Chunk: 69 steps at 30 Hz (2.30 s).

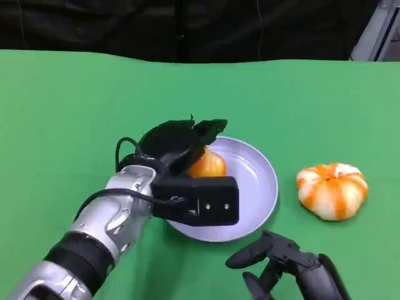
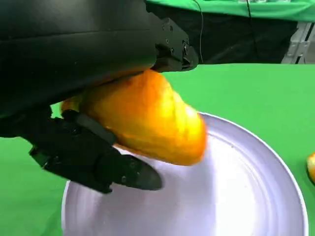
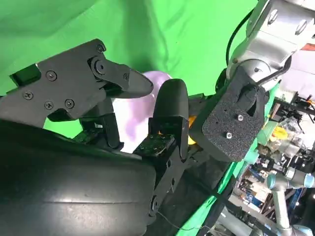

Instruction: Grasp the bread from the table and place it into the plate.

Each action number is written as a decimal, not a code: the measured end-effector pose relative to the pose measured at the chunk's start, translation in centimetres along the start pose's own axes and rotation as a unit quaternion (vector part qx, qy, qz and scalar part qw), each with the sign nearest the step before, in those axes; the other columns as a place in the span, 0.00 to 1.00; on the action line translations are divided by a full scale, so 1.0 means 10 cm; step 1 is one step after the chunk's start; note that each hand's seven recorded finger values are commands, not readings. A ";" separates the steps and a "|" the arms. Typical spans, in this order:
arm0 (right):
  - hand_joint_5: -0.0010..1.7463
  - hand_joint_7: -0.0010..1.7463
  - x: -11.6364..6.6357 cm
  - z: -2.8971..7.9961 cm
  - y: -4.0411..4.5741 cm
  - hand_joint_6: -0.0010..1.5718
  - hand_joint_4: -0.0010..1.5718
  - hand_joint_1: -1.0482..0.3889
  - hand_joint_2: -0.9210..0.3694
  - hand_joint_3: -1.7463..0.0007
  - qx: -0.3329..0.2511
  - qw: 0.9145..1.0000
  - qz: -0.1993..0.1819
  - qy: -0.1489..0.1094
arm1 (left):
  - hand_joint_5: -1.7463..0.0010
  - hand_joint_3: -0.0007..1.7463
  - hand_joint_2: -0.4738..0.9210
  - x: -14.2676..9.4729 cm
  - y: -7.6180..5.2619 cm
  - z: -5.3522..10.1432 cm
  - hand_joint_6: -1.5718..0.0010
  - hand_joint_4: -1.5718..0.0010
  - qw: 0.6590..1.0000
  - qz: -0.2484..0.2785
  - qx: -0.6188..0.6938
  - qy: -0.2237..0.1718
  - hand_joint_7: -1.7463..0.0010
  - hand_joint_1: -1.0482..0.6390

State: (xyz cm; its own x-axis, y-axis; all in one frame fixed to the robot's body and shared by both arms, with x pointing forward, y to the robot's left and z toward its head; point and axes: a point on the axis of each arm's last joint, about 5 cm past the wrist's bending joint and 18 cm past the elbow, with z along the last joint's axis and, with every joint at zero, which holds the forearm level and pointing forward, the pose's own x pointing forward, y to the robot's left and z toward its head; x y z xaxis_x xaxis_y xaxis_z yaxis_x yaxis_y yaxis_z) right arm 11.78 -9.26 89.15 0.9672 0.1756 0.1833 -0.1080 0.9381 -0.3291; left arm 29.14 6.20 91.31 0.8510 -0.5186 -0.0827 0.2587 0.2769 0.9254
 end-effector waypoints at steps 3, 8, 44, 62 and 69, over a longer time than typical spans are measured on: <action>0.85 0.55 0.00 0.00 0.000 0.44 0.47 0.64 0.23 0.52 0.000 1.000 0.000 0.000 | 0.97 0.00 0.96 0.00 -0.01 0.00 0.91 0.94 1.000 0.001 0.004 0.000 1.00 0.53; 0.85 0.55 0.00 0.00 0.000 0.44 0.47 0.64 0.23 0.52 -0.002 1.000 0.000 0.000 | 0.98 0.05 0.98 0.00 -0.01 0.00 0.95 0.97 1.000 0.000 0.006 0.001 0.99 0.28; 0.86 0.56 0.00 0.02 -0.001 0.44 0.47 0.63 0.23 0.52 -0.006 1.000 0.000 -0.003 | 0.82 0.03 0.98 -0.01 0.01 0.03 0.84 1.00 0.997 0.038 -0.065 -0.011 0.99 0.61; 0.86 0.56 0.00 0.02 0.002 0.44 0.46 0.63 0.23 0.52 -0.008 1.000 0.001 -0.003 | 0.74 0.22 1.00 -0.02 0.04 0.01 0.87 0.99 0.995 0.032 -0.096 -0.021 0.99 0.25; 0.86 0.56 0.00 0.03 0.007 0.44 0.47 0.63 0.24 0.51 -0.007 1.000 0.001 -0.004 | 0.63 0.18 1.00 -0.11 0.07 -0.02 0.71 0.82 0.983 0.082 -0.158 -0.045 0.93 0.31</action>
State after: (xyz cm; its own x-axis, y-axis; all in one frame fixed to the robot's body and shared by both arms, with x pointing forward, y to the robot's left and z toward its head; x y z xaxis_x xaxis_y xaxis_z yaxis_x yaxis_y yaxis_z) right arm 11.75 -9.11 89.37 0.9650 0.1799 0.1910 -0.1063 0.9335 -0.3425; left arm 28.48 7.12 91.93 0.8529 -0.5114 0.1051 0.2623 0.5939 0.7606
